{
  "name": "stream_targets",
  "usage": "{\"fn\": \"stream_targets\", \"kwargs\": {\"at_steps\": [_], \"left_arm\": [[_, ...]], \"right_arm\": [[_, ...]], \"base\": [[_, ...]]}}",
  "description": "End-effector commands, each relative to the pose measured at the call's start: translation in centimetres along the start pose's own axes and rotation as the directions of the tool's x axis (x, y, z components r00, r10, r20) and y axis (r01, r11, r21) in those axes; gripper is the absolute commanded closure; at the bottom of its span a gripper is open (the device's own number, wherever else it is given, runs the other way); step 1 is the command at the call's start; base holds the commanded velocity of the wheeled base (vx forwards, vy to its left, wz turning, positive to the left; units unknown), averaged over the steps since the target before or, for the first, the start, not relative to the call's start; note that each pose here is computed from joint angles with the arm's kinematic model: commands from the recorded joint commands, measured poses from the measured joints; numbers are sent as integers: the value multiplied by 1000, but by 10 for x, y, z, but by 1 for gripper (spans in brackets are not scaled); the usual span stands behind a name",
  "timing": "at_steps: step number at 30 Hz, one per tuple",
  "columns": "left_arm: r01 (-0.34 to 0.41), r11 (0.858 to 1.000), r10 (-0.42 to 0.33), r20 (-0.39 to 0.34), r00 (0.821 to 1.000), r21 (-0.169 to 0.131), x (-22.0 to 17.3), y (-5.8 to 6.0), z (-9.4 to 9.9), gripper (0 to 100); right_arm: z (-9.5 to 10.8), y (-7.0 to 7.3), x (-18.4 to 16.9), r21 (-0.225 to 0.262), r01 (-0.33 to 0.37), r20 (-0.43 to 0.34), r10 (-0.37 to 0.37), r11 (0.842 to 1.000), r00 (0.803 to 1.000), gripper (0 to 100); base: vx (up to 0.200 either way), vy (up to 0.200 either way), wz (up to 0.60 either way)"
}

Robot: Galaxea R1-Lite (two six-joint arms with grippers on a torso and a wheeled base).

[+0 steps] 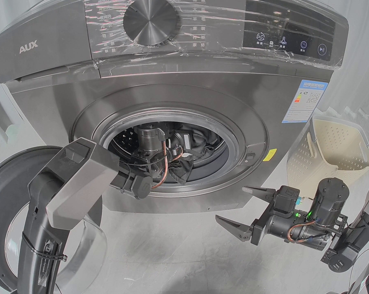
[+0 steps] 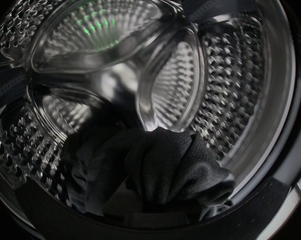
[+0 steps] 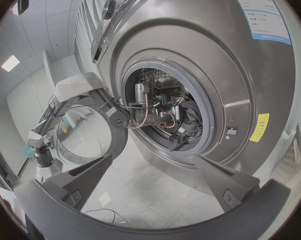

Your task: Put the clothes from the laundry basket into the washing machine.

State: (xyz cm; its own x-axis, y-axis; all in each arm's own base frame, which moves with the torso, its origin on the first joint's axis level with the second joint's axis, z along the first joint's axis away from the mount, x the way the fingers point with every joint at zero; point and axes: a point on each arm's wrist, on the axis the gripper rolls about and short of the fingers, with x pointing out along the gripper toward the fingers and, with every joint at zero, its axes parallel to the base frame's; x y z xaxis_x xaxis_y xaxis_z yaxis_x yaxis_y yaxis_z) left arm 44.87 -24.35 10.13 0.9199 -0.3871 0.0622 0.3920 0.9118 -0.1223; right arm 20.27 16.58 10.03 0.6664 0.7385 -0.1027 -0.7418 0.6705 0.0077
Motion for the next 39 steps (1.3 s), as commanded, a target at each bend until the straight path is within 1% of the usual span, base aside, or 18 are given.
{"fn": "stream_targets", "kwargs": {"at_steps": [1, 3, 6, 8, 12, 13, 14, 15, 18, 20, 22, 26, 28, 31, 35, 37, 39], "left_arm": [[-116, 992, 119, 105, 987, -39, 24, 36, 0, 100], [-128, 991, 133, 122, 984, -49, 26, 40, 4, 100], [-128, 990, 134, 125, 983, -51, 25, 40, 6, 100], [-128, 991, 133, 119, 984, -50, 25, 40, 4, 100], [-121, 992, 125, 95, 988, -47, 23, 35, -3, 100], [-120, 992, 123, 76, 989, -44, 20, 34, -6, 0], [-112, 993, 114, 48, 992, -40, 16, 30, -11, 0], [-100, 994, 101, 26, 995, -37, 12, 25, -11, 0], [-67, 997, 65, -45, 997, -28, -6, 18, -6, 0], [-23, 999, 20, -112, 993, -25, -20, 12, -7, 0], [-2, 1000, -1, -167, 986, -18, -33, 11, -6, 0], [38, 999, -40, -210, 977, -16, -49, 4, -3, 0], [59, 998, -60, -245, 968, -9, -58, 0, -5, 0], [101, 995, -92, -304, 948, 14, -73, -6, -13, 0], [160, 986, -134, -379, 916, 40, -92, -15, -26, 0], [193, 980, -160, -400, 902, 45, -98, -19, -30, 0], [214, 976, -181, -398, 899, 41, -99, -24, -30, 0]], "right_arm": [[-1, 1, 1, 0, -5, -3, 5, 1000, 1000, 0], [-2, 1, 1, 1, -5, -6, 5, 1000, 1000, 0], [-3, 1, 2, 1, -5, -11, 5, 1000, 1000, 0], [-3, 1, 2, 2, -5, -12, 5, 1000, 1000, 0], [-4, 1, 2, 2, -5, -14, 5, 1000, 1000, 0], [-4, 1, 2, 2, -5, -14, 5, 1000, 1000, 0], [-4, 1, 2, 2, -6, -14, 7, 1000, 1000, 0], [-4, 1, 2, 2, -5, -14, 5, 1000, 1000, 0], [-4, 1, 2, 2, -3, -14, 3, 1000, 1000, 0], [-4, 1, 2, 2, -3, -14, 3, 1000, 1000, 0], [-3, 1, 2, 2, -3, -12, 3, 1000, 1000, 0], [-3, 1, 2, 2, -5, -12, 5, 1000, 1000, 0], [-3, 1, 2, 2, -3, -12, 3, 1000, 1000, 0], [-3, 1, 2, 2, -5, -11, 5, 1000, 1000, 0], [-3, 1, 2, 2, -5, -12, 5, 1000, 1000, 0], [-3, 1, 2, 2, -5, -11, 5, 1000, 1000, 0], [-3, 1, 2, 2, -5, -12, 5, 1000, 1000, 0]], "base": [[0, 0, 0], [0, 0, 0], [0, 0, 0], [0, 0, 0], [0, 0, 0], [0, 0, 0], [0, 0, 0], [0, 0, 0], [0, 0, 0], [0, 0, 0], [0, 0, 0], [0, 0, 0], [0, 0, 0], [0, 0, 0], [0, 0, 0], [0, 0, 0], [0, 0, 0]]}}
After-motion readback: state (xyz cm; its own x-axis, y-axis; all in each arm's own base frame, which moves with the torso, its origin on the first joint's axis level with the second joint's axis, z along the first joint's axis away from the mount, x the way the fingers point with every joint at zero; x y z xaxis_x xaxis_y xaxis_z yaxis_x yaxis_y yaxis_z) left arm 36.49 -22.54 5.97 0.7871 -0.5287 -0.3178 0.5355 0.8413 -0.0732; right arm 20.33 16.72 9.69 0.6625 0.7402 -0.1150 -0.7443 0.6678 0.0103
